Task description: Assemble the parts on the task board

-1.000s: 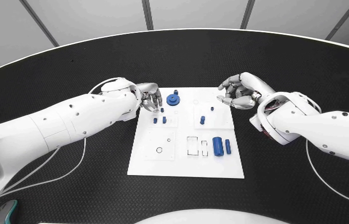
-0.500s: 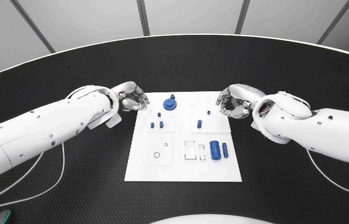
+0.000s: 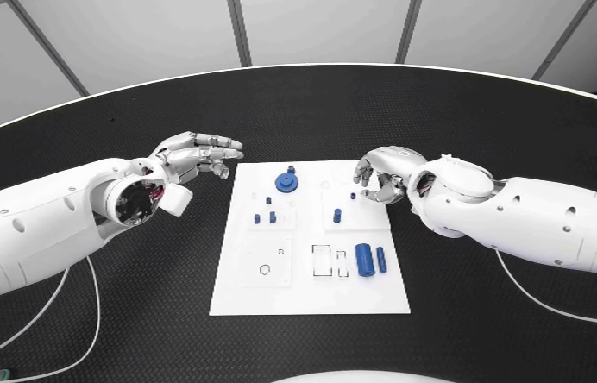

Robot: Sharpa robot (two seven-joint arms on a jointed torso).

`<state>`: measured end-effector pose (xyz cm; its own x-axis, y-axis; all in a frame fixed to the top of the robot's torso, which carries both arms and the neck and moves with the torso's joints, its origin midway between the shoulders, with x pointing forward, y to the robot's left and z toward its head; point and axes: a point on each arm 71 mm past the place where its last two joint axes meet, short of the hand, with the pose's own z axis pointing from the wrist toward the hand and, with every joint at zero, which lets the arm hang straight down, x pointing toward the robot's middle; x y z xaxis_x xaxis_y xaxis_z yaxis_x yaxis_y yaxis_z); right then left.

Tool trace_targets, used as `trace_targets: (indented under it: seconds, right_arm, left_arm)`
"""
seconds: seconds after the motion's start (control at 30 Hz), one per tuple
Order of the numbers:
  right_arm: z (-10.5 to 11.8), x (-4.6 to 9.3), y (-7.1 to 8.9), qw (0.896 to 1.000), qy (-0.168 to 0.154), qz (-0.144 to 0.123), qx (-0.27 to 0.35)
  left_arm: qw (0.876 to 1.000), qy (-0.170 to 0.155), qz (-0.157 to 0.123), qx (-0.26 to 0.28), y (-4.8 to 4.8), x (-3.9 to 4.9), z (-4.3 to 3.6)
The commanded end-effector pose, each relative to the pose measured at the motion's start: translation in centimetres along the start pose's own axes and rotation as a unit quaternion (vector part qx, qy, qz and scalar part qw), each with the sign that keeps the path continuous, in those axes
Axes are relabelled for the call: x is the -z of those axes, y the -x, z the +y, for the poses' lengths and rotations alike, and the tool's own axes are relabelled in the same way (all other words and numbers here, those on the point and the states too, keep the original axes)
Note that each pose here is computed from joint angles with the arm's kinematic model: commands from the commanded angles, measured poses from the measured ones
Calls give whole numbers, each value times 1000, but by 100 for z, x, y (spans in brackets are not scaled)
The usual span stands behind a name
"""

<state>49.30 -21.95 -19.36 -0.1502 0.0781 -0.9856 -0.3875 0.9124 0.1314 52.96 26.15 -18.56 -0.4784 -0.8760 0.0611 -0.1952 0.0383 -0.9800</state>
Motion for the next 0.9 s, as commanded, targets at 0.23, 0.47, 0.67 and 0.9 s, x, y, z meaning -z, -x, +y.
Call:
trace_targets:
  seconds: [0.23,0.47,0.67,0.9]
  right_arm:
    - [74,-142,-55,1000,9,11,6]
    - [107,-199,-96,1000,12,23,10]
    - [125,-210,-122,999,13,36,12]
    - [133,-205,-145,999,12,47,14]
  left_arm:
    - [999,-11,8,43,-41,65,-24]
    - [999,-14,12,46,-68,83,-32]
    - [999,-14,12,47,-72,98,-33]
    - [999,-8,13,47,-65,103,-25]
